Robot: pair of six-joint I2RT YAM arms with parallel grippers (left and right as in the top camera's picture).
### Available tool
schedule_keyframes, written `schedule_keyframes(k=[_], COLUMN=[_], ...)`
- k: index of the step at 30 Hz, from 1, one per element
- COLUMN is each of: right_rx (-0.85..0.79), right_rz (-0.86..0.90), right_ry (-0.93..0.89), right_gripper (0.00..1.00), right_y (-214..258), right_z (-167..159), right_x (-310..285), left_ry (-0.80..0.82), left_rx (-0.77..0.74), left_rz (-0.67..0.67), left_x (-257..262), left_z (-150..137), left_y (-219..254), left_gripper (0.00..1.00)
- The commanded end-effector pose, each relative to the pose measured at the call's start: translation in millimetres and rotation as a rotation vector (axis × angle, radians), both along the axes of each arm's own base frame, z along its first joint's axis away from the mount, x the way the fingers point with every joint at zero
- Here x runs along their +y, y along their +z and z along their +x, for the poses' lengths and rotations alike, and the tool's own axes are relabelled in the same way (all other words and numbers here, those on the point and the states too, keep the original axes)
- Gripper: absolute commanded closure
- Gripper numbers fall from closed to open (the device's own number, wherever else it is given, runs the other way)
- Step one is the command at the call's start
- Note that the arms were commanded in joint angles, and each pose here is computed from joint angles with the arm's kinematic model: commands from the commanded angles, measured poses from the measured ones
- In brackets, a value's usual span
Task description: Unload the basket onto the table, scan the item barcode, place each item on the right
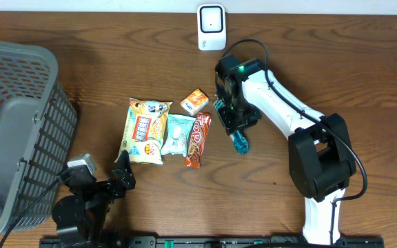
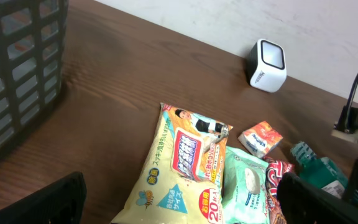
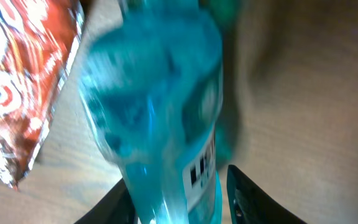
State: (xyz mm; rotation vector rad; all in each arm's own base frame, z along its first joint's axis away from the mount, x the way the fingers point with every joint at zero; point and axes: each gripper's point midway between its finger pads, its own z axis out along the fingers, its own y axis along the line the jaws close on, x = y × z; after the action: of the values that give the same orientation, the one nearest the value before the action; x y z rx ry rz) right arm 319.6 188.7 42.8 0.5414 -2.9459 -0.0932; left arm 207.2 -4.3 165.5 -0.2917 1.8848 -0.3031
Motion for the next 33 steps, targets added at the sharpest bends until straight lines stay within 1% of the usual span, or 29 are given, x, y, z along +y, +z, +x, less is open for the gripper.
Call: schedule_keyframes(k=[1, 5, 10, 13, 17, 18, 20, 24, 25, 26, 28, 30, 33], right_rx=[-0.002, 0.036, 0.006, -0.053, -0.17, -0.214, -0.292, -0.469, -0.535, -0.577, -0.645, -0.683, -0.656], right_rz=[0.007, -0.016, 0.0, 0.036, 0.101, 0.127, 0.155, 0.123, 0.107, 0.096, 0.094, 0.135, 0.264], right_ry=[-0.032, -0.049, -0.065, -0.073, -0.091, -0.093, -0.098, -0.189, -0.235, -0.259, -0.278, -0.264, -0.243], right_gripper=[0.64, 0.61, 0.55, 0.51, 0.47, 0.39, 0.15, 0.13, 0.12, 0.12, 0.08, 0.01, 0.01], right_y=[17.6, 19.6, 23.3, 39.0, 82.5, 101.3, 133.0, 193.2, 211.4, 218.6, 218.7, 197.9, 149.3], right_z=[-2.7, -12.4, -6.2, 2.8, 12.1, 11.6, 7.4, -9.1, -21.7, -30.6, -46.6, -59.0, -72.2], right_x=[0.0, -4.9, -1.5, 3.6, 8.4, 8.1, 2.8, -30.0, -46.0, -55.4, -65.9, -63.3, -40.7], left_ry=[-0.007, -0.007, -0.007, -0.007, -0.007, -0.007, -0.007, -0.007, -0.007, -0.008, -0.007, -0.007, -0.007], left_rx=[0.001, 0.001, 0.001, 0.001, 0.001, 0.001, 0.001, 0.001, 0.001, 0.001, 0.001, 0.001, 0.001], left_rz=[-0.009, -0.009, -0.009, -0.009, -0.009, -0.009, -0.009, -0.009, -0.009, -0.009, -0.009, -0.009, -0.009], left_x=[-1.5, -1.5, -1.5, -1.5, -1.5, -1.5, -1.5, -1.5, -1.5, -1.6, -1.5, -1.5, -1.5], left_z=[0.1, 0.1, 0.1, 0.1, 0.1, 0.1, 0.1, 0.1, 0.1, 0.1, 0.1, 0.1, 0.1], left_y=[-0.8, -0.8, -0.8, -0.8, -0.8, -0.8, -0.8, -0.8, -0.8, -0.8, -0.8, -0.8, -0.8], left_gripper=[0.02, 0.02, 0.02, 0.02, 0.02, 0.02, 0.02, 0.02, 0.02, 0.02, 0.02, 0.02, 0.02])
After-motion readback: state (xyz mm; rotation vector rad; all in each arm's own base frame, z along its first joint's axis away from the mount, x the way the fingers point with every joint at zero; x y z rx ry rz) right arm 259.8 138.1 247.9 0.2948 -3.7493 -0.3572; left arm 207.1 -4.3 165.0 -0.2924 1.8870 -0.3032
